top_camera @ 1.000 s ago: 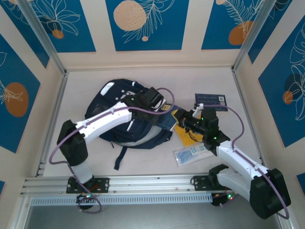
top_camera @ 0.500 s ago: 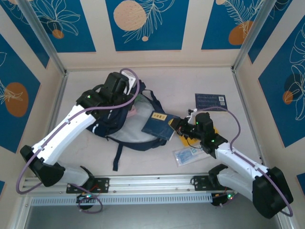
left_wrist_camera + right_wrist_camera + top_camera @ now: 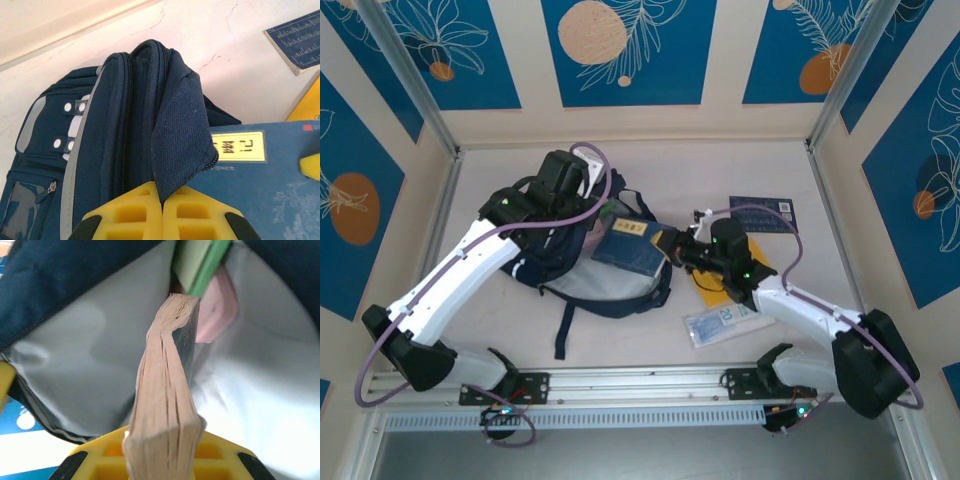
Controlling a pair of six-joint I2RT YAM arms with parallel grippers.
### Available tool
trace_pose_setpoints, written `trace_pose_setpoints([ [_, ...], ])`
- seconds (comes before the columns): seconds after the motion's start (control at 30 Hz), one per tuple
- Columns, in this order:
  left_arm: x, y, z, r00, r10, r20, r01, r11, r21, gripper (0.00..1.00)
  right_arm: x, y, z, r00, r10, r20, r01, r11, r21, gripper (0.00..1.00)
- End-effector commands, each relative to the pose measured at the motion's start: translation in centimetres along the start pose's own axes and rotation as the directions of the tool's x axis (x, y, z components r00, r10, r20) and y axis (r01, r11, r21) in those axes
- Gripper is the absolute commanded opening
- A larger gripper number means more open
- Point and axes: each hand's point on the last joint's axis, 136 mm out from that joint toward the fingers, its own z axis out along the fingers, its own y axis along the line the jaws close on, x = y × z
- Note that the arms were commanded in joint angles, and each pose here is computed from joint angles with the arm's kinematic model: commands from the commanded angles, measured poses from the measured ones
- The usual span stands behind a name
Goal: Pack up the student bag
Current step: Place the book in the student bag.
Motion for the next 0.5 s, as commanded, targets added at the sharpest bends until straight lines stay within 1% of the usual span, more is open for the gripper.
trace_pose_setpoints([
  [0.0,-5.0,0.7,-3.1,0.979,-0.054,0.194,0.052,0.999,0.013,0.00,-1.5,3.7,1.8,0.999,0.028,0.030,-0.025,0.995,-0.099,0.00],
  [0.1,-5.5,0.6,-3.6,0.977,-0.053,0.209,0.049,0.998,0.025,0.00,-2.6,4.2,4.2,0.998,0.043,0.037,-0.040,0.995,-0.088,0.00],
  [0.27,-6.9,0.8,-5.0,0.965,-0.048,0.259,0.043,0.999,0.025,0.00,-4.5,2.6,8.4,0.992,0.103,0.071,-0.101,0.994,-0.035,0.00],
  [0.37,-7.7,0.7,-5.8,0.957,-0.048,0.285,0.039,0.999,0.035,0.00,-5.7,2.5,11.0,0.993,0.088,0.082,-0.084,0.995,-0.054,0.00],
  [0.47,-8.3,0.7,-6.3,0.952,-0.044,0.303,0.034,0.999,0.039,0.00,-6.1,1.5,13.6,0.993,0.088,0.081,-0.086,0.996,-0.037,0.00],
])
